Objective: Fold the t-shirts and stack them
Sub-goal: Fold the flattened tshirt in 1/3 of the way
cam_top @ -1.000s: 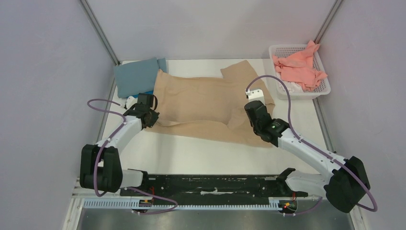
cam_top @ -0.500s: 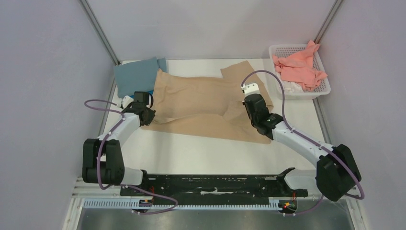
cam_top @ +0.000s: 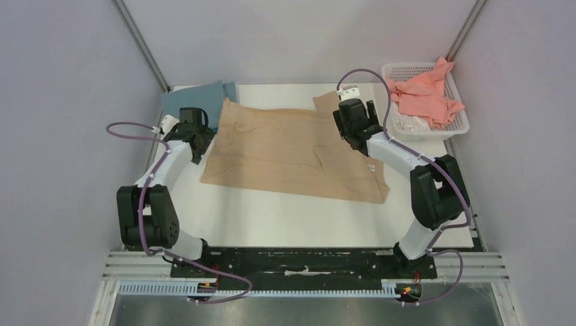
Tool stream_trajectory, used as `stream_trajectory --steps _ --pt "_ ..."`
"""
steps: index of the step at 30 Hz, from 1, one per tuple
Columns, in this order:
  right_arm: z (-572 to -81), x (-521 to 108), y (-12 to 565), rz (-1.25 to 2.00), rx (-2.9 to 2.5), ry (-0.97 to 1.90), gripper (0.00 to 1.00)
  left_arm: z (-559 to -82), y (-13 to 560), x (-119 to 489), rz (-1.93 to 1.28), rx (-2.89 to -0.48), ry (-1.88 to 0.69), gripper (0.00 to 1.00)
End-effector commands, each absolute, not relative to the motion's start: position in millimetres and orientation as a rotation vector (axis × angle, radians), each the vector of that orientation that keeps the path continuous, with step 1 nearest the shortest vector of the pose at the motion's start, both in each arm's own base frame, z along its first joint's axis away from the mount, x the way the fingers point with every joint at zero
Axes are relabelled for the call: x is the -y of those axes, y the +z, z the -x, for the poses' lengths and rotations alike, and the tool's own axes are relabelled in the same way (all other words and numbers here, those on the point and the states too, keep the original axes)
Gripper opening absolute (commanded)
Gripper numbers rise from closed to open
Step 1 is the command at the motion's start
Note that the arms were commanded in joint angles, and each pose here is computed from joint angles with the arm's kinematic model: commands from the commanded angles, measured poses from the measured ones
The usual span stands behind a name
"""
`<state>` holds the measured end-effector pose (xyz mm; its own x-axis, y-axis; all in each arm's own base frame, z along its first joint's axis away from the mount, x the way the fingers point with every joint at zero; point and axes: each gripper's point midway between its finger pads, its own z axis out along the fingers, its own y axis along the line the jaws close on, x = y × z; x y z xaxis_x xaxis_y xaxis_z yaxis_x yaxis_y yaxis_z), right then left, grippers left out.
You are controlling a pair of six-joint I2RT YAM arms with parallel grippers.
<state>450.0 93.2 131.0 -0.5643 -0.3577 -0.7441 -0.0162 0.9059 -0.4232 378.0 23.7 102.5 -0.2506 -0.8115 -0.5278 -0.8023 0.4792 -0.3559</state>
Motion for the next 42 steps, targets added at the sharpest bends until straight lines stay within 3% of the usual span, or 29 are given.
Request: stream_trajectory --steps 1,2,6,13,22,34,42 --pt "-432 -80 159 0.105 -2.091 -0.449 0.90 -380 149 -19 1.205 -2.030 -0.098 0.81" --pt "-425 -84 160 0.099 -2.088 -0.387 0.98 -380 149 -9 1.161 -2.058 -0.162 0.82" --pt "-387 -128 137 0.197 -2.143 0.010 0.98 -382 144 35 1.008 -2.179 -0.393 0.82" --pt "-331 -180 93 0.310 -2.149 0.447 0.98 -370 105 112 0.740 -2.324 -0.481 0.83" --pt "-311 -159 23 0.168 -2.380 0.334 0.98 -349 18 142 0.713 -2.572 -0.464 0.84" --pt "-224 -90 0 0.090 -2.508 0.110 0.98 -202 -13 145 0.760 -2.709 -0.437 0.85" --pt "-171 -96 -16 0.086 -2.587 0.291 0.98 -144 -17 150 0.777 -2.715 -0.562 0.85"
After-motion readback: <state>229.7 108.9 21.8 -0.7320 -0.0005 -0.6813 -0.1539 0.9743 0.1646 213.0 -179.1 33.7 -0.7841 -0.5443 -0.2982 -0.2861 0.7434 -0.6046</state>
